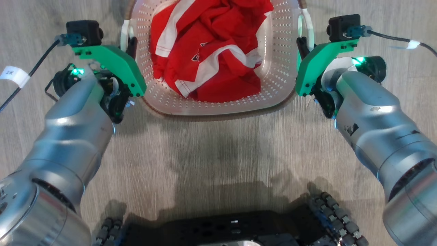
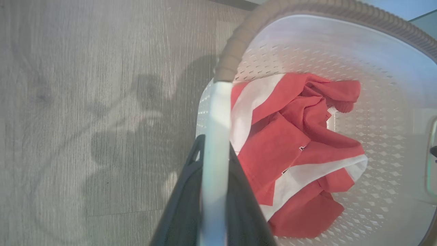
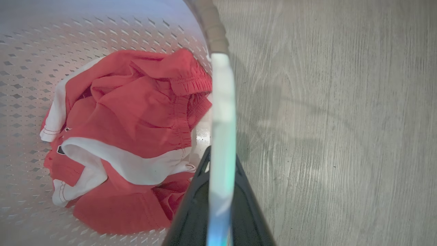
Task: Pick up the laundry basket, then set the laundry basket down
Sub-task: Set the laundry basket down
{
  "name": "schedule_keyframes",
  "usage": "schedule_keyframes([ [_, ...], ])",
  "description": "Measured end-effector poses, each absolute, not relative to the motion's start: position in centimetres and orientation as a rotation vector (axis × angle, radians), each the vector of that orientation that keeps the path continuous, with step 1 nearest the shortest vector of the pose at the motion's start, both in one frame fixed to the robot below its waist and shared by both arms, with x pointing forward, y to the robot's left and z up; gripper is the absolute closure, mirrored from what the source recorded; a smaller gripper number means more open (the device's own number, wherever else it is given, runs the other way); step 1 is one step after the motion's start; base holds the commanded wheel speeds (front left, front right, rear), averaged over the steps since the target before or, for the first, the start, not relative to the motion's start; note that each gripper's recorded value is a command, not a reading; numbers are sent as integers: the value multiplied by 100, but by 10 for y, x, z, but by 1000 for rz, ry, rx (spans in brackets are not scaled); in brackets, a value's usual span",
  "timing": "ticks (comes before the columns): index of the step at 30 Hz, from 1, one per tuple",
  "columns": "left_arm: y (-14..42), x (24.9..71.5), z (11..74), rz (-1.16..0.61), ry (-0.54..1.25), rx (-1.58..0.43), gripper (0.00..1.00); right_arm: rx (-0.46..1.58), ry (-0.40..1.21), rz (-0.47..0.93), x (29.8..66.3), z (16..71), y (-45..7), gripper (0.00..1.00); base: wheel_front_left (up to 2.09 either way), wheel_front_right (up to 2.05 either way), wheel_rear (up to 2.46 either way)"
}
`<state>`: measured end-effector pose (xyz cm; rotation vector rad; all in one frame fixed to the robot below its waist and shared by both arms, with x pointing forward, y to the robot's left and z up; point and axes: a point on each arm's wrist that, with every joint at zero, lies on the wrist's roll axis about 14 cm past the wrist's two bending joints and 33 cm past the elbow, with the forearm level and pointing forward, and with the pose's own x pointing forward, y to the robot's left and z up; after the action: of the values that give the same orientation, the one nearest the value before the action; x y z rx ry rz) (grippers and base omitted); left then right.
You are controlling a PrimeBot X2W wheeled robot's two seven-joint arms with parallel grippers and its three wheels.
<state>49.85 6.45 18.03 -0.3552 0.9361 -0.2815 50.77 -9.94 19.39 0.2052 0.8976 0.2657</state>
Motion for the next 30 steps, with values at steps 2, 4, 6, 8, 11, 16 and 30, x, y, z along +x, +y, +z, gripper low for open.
schedule_keyframes([
  [2,64,498,174,-279,940,-360,100,207,906,263,506,187,-100,100,0,0,0],
  [4,64,495,168,-274,953,-369,100,205,917,262,503,181,-101,100,0,0,0],
  [6,63,492,162,-271,963,-374,100,208,925,256,501,175,-102,100,0,0,0],
  [8,62,491,159,-271,964,-377,100,210,928,252,500,171,-103,100,0,0,0],
  [11,62,490,155,-272,967,-378,100,215,936,247,498,166,-104,100,0,0,0],
  [16,62,490,151,-281,967,-368,100,224,949,241,496,160,-104,100,0,0,0],
  [30,62,487,146,-275,984,-374,100,227,981,239,493,154,-103,100,0,0,0],
])
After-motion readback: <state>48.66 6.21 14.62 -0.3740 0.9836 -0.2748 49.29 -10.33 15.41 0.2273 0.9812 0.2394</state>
